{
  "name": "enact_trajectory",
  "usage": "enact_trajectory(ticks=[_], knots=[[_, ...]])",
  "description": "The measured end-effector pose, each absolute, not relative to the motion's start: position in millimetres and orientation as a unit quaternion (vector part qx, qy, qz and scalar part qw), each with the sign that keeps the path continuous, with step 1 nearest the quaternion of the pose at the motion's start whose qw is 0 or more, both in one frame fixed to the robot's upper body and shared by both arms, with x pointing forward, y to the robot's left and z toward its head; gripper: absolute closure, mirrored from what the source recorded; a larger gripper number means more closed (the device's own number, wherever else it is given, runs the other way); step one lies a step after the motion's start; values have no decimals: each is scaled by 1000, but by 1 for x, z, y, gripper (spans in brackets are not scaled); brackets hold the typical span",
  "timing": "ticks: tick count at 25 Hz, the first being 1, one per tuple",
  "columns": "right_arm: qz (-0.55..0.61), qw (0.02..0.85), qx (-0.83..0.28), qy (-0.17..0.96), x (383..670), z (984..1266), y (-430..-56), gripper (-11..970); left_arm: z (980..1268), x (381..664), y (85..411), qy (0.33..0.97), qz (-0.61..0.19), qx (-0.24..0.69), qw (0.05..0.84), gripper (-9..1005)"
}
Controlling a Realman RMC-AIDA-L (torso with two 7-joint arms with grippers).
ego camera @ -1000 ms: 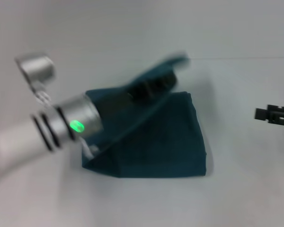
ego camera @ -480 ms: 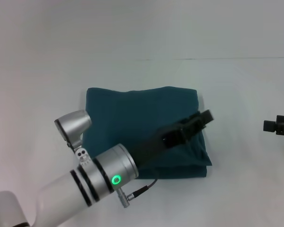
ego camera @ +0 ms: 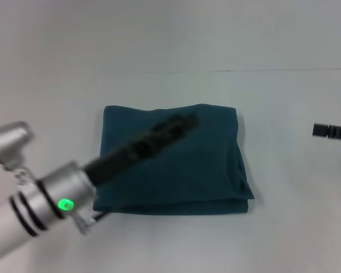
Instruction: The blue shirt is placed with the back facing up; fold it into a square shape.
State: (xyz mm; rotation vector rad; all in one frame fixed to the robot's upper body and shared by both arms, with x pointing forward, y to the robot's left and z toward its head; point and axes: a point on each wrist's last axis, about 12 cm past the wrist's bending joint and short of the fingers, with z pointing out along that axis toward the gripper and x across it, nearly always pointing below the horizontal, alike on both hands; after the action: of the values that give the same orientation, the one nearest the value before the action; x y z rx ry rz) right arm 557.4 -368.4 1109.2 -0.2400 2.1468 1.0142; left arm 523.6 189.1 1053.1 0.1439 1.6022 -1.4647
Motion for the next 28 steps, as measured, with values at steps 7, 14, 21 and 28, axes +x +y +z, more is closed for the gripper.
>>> enact_trajectory(ticks=[7,14,21,28], knots=[[431,380,-51,817,561,1117,-367,59,1057,550,247,717,-507,4,478,140],[454,389,-26,801,558,1111,-357,60,1058,573,270,764,-434,-21,476,28],[462,386,-16,799,559,1107,-348,60,1057,592,269,796,-378,-20,473,29],[468,377,3,799,560,1107,-348,59,1049,607,258,835,-302,-1,461,31]])
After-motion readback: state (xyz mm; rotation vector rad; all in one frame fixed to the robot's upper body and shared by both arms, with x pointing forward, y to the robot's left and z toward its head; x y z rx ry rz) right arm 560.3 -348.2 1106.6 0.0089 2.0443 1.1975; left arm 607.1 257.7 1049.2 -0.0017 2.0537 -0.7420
